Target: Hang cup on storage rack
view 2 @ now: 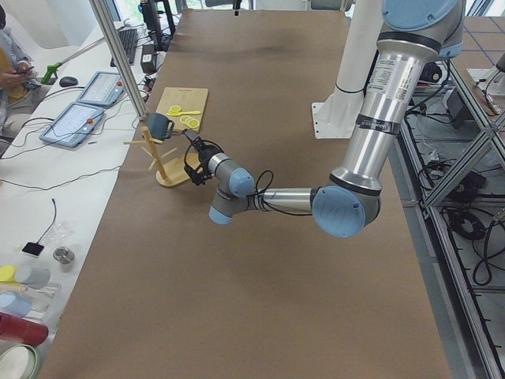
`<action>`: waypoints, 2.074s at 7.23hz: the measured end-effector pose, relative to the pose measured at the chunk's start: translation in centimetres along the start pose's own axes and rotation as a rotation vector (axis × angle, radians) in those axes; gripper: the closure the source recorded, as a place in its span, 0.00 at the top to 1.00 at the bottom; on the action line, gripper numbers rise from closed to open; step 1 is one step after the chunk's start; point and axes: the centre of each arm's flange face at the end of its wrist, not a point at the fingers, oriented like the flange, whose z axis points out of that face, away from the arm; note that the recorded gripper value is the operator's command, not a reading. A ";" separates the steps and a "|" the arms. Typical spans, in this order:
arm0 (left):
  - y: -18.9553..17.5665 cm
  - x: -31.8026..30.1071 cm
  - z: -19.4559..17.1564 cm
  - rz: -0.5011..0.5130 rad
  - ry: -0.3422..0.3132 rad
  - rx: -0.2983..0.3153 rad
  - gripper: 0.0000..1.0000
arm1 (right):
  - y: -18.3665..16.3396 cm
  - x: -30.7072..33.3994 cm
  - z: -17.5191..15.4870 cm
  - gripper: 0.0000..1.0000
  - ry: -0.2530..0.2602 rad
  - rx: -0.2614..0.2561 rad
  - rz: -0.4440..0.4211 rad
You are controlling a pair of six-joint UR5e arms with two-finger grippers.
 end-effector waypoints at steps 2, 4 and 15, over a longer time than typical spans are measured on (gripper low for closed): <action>-0.5 -0.8 -1.7 0.275 -0.027 0.018 0.98 | 0.1 0.6 -0.3 1.00 0.004 0.007 0.002; -2.0 -1.5 -4.6 0.518 -0.069 0.057 0.98 | 0.9 2.2 -0.2 1.00 0.013 -0.002 0.031; -13.9 3.5 -15.1 1.402 -0.670 0.309 0.98 | 6.6 14.1 3.5 1.00 0.096 -0.105 0.080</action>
